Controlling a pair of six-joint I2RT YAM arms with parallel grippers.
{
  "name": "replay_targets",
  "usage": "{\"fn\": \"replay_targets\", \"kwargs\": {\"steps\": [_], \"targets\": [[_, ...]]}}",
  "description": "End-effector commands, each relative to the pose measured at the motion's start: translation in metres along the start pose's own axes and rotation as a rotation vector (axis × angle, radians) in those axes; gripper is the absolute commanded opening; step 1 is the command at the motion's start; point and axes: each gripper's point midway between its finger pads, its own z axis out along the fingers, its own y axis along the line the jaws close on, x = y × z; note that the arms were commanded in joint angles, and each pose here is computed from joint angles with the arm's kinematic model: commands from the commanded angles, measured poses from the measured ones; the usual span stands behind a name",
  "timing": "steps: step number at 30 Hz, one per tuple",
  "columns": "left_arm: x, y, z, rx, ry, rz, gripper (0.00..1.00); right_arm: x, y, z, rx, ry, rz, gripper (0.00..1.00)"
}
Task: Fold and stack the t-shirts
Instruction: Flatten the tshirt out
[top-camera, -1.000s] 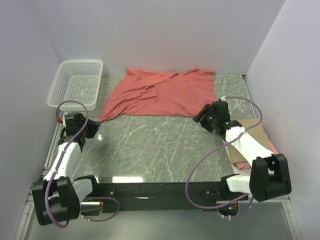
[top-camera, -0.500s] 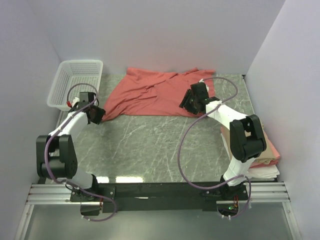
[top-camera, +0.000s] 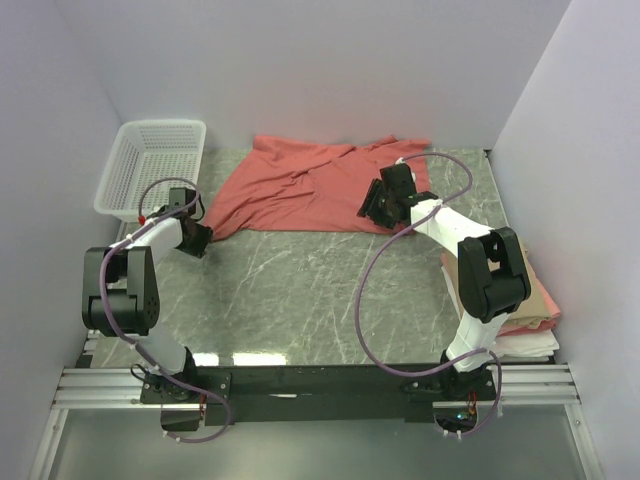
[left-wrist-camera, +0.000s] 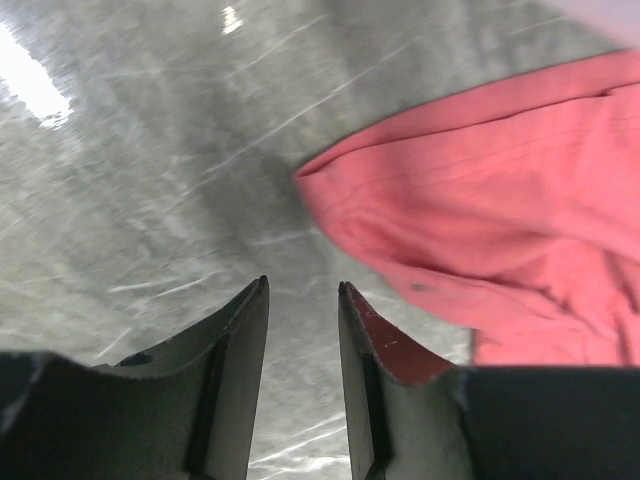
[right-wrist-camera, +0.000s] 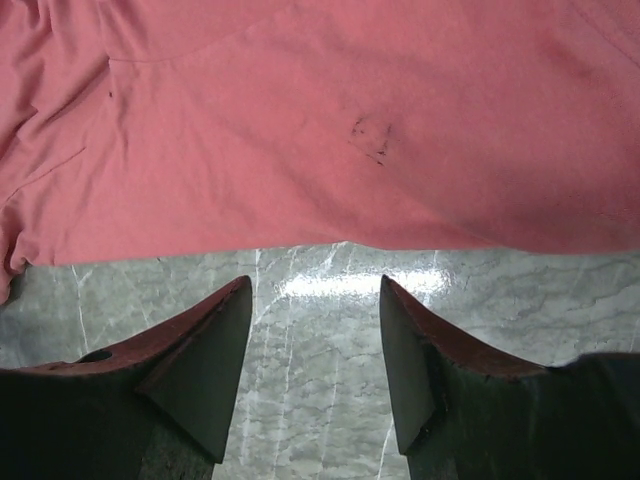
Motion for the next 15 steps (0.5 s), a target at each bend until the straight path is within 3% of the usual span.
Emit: {"fn": "replay_targets", "kwargs": {"steps": [1,15], "targets": [[-0.016,-0.024,-0.005,0.064,-0.042,-0.027,0.4,-0.017,0.014,-0.01,-0.038,-0.046,-0.023,0.61],[-0.029,-0.022,0.008,0.069,-0.038,-0.088,0.47,-0.008,0.01,-0.014,-0.046,-0.03,-0.026,0.61]]}}
